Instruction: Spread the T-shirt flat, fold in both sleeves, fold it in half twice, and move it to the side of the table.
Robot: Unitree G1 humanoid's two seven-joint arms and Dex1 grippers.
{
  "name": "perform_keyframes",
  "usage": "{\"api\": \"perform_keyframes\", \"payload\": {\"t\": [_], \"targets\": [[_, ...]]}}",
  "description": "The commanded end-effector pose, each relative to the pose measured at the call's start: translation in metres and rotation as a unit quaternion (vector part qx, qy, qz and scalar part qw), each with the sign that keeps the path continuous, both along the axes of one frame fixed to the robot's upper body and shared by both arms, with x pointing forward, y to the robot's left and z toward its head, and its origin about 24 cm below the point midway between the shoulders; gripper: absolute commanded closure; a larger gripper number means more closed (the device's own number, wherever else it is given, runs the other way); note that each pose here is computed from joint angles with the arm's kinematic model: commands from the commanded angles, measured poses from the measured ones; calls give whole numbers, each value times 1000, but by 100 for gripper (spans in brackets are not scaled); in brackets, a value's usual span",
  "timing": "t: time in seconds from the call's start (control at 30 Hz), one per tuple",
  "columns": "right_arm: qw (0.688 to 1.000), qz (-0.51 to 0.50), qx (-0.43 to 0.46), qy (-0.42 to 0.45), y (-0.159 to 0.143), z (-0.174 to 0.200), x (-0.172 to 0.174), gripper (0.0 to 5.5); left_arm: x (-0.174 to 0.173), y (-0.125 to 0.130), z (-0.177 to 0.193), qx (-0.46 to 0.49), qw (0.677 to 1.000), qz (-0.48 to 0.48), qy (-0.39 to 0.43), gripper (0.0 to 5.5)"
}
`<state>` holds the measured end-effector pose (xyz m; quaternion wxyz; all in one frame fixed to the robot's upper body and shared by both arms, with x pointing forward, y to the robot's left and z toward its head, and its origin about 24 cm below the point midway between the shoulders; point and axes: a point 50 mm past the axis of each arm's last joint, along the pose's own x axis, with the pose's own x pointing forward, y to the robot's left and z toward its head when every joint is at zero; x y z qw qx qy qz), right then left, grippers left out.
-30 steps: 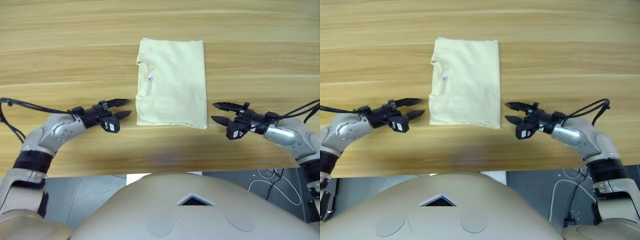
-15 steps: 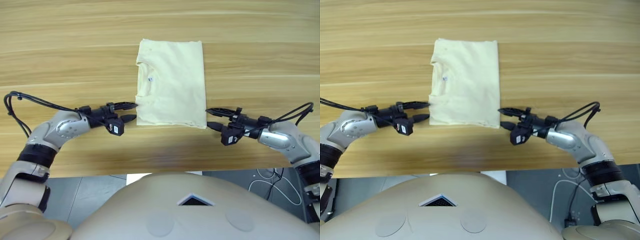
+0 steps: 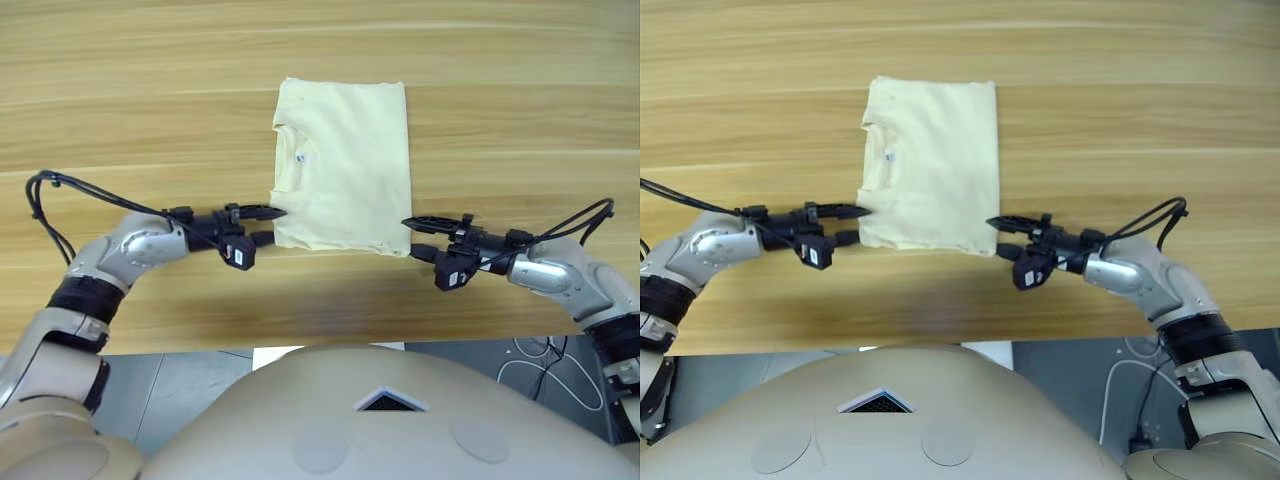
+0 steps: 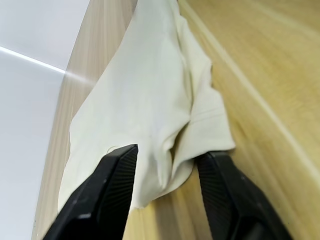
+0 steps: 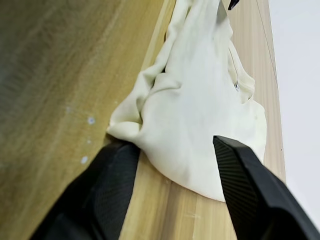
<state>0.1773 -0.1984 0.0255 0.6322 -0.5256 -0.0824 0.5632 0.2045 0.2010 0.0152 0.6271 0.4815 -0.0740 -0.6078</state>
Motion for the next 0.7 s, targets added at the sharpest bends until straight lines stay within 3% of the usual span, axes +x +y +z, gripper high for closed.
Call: {"api": "perform_keyframes", "payload": {"t": [0.03,0.13,0.53,0.7], "targets": [[999,8,-37,34,-3,-16,-8,283,-16,8,-22,62,997,-15,51,335],[999,10,-35,34,-3,-18,-6,312,-19,8,-22,58,997,-23,54,381],[999,29,-26,36,3,-21,-5,532,-22,4,-22,50,996,-34,58,545],[999,26,-21,28,3,-19,-2,543,-25,6,-21,37,997,-21,61,550]]}}
